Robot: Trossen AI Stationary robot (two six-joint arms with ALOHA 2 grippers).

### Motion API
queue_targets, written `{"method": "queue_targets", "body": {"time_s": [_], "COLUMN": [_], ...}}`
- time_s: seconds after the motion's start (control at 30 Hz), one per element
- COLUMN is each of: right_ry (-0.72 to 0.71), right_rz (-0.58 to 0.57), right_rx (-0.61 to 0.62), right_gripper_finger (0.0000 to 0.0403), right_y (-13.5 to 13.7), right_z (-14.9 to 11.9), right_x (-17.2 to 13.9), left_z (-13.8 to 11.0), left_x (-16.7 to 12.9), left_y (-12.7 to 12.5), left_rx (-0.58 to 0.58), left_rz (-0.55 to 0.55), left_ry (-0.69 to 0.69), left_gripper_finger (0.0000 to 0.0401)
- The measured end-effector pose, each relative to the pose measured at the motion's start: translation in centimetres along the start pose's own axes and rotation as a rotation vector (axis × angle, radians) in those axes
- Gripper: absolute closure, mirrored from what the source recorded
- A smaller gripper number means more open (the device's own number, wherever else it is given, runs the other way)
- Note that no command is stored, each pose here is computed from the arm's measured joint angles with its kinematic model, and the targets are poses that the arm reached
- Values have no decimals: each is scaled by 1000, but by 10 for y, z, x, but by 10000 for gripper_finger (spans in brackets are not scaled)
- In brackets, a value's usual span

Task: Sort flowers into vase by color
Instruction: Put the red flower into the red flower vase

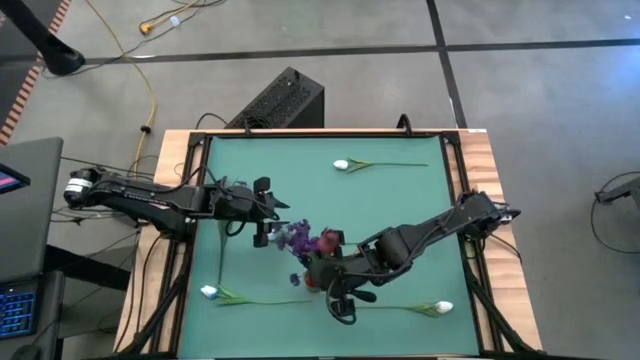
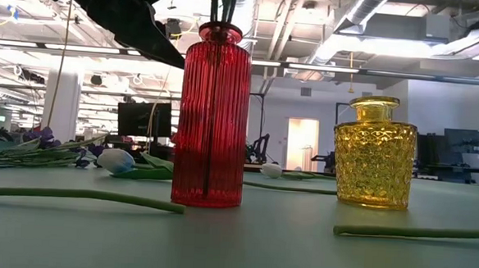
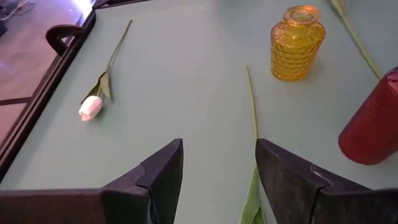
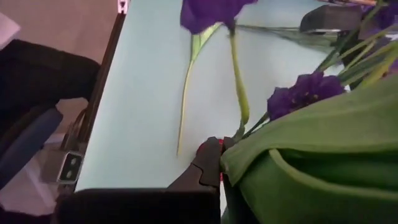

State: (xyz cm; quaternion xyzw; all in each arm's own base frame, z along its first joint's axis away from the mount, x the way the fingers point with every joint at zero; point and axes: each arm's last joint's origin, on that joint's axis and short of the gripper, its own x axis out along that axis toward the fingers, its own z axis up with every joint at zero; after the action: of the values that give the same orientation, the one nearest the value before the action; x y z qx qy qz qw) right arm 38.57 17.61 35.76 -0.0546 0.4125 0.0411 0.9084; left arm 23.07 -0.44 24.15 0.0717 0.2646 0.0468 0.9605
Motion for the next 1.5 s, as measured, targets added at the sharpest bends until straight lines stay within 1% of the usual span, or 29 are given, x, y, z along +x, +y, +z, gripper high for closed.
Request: {"method": "queue_targets", "body": {"time_s": [0.13,0.2,0.33,0.6,0.8,0.9,1.13,1.33,1.43,1.5], "right_ry": [24,37,67,94,92,93,93,109,163,192], "right_rz": [11,29,27,25,13,9,11,19,20,11], "right_rx": [3,0,0,11,24,32,6,-9,1,26], "right_gripper_finger": [375,375,375,375,374,365,315,239,202,184], "right_y": [-2,-3,-3,1,-5,-9,-9,-4,-2,-2], "right_z": [-1,-1,-4,-8,-7,-6,-6,-9,-12,-14], "right_x": [10,12,17,14,15,16,16,13,5,1], "left_z": [0,0,0,0,1,1,1,0,0,0], "left_x": [0,0,0,0,0,0,0,0,0,0], "left_y": [0,0,-1,-1,-1,-1,-1,-1,-1,-1], "left_rx": [-4,-7,-8,-5,-8,-10,-8,-5,-4,-4], "left_rz": [-5,-10,-22,-25,-25,-25,-25,-25,-25,-25], "left_ry": [0,-1,-3,-6,-8,-8,-7,-5,-4,-4], "left_gripper_finger": [211,211,211,211,211,211,211,211,211,211]}}
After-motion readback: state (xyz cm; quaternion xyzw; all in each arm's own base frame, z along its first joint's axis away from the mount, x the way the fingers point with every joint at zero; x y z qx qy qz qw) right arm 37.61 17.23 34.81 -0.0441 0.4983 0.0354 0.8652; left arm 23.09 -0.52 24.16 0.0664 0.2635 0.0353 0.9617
